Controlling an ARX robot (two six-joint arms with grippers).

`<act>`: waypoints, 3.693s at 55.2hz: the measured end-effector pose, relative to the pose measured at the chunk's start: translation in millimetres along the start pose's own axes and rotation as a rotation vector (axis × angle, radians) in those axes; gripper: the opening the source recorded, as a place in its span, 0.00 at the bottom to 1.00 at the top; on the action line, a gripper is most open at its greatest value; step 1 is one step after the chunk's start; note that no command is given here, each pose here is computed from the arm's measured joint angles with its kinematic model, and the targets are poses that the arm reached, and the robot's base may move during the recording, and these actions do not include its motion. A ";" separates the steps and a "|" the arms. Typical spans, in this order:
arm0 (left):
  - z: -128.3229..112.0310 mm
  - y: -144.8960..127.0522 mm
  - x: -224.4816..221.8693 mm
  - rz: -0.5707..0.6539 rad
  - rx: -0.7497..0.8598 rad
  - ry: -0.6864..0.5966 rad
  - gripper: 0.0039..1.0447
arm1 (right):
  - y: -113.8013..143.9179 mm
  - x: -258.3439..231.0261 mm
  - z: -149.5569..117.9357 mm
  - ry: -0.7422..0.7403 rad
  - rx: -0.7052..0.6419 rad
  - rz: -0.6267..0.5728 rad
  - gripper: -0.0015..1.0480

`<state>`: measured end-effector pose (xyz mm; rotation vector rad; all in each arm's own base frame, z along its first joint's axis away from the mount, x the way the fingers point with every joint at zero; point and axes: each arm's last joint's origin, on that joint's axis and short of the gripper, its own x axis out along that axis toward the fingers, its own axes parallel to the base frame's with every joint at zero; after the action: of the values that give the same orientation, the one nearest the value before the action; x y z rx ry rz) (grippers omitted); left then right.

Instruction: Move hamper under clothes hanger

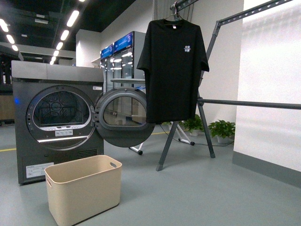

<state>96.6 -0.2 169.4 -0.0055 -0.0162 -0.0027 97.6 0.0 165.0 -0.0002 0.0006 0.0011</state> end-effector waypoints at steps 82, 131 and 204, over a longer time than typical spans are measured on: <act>0.0 0.0 0.0 0.000 0.000 0.000 0.94 | 0.0 0.0 0.1 0.000 0.000 0.000 0.92; -0.2 0.0 0.1 0.000 0.000 0.003 0.94 | 0.0 0.0 0.1 0.000 0.000 0.000 0.92; -0.2 0.1 0.0 0.003 0.000 0.002 0.94 | 0.0 0.0 0.1 0.000 0.000 0.000 0.92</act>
<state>96.6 -0.1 169.2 -0.0052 -0.0139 0.0003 97.6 0.0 165.1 -0.0002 0.0006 0.0015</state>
